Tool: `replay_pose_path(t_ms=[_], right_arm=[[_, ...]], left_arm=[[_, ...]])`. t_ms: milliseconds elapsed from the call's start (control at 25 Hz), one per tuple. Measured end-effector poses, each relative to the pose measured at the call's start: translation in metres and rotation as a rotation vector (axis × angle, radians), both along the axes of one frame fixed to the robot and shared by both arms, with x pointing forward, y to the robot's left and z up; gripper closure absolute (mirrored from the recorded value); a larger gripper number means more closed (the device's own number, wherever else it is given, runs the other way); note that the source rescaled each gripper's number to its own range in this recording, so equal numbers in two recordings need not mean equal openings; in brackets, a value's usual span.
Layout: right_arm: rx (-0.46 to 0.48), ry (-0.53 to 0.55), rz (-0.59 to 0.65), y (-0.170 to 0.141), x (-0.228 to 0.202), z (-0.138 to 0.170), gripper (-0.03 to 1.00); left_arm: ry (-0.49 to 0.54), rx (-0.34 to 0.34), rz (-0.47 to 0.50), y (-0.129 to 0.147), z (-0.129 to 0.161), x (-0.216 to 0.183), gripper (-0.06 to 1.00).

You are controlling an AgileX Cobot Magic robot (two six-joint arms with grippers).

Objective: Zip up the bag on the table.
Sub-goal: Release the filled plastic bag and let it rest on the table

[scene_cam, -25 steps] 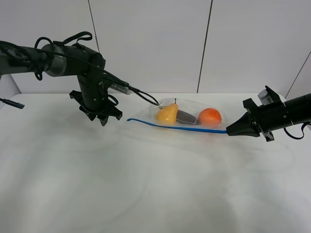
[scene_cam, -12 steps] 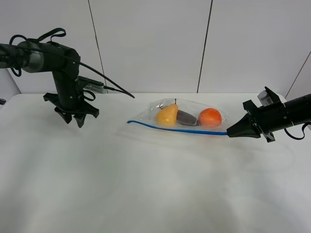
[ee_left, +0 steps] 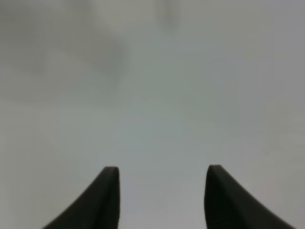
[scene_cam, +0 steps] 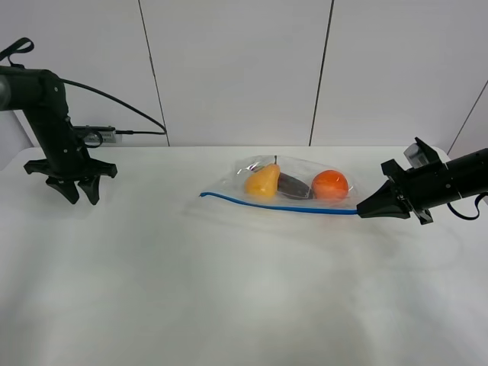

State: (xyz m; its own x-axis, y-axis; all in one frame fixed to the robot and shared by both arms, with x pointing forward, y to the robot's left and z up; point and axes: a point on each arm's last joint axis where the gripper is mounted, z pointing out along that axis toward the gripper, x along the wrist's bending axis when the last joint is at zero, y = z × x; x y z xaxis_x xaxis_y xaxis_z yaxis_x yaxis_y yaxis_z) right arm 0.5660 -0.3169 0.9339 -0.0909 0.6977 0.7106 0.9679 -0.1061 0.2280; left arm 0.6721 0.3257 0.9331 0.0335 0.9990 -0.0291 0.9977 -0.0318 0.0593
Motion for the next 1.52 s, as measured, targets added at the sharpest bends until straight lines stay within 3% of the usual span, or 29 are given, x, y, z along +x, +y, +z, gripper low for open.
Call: replay_pose_path(t_ms=[80,160,680,800,1080,1320,1520], right_arm=[[-0.004,0.002,-0.002,0.0,0.0,0.0,0.97],[-0.008,0.002,-0.002,-0.001,0.0,-0.001,0.97],[-0.01,0.003,0.0,-0.001,0.0,-0.001,0.97],[-0.01,0.005,-0.002,-0.001,0.0,-0.001,0.97],[-0.01,0.006,-0.002,-0.001,0.0,-0.001,0.97],[-0.01,0.008,-0.003,-0.001,0.0,-0.001,0.97],[-0.012,0.008,-0.002,-0.001,0.0,-0.001,0.97]], left_arm=[[-0.007,-0.093,0.019,0.003,0.001,0.0,0.14],[-0.005,-0.131,0.02,0.005,0.001,-0.001,0.14],[0.0,-0.122,-0.026,0.007,0.008,-0.004,0.14],[-0.053,-0.114,-0.038,0.007,0.031,-0.007,0.14],[-0.246,-0.092,-0.06,0.004,0.118,-0.032,0.14],[-0.431,-0.071,-0.067,-0.003,0.191,-0.09,0.14],[-0.566,-0.048,-0.077,-0.009,0.227,-0.15,0.14]])
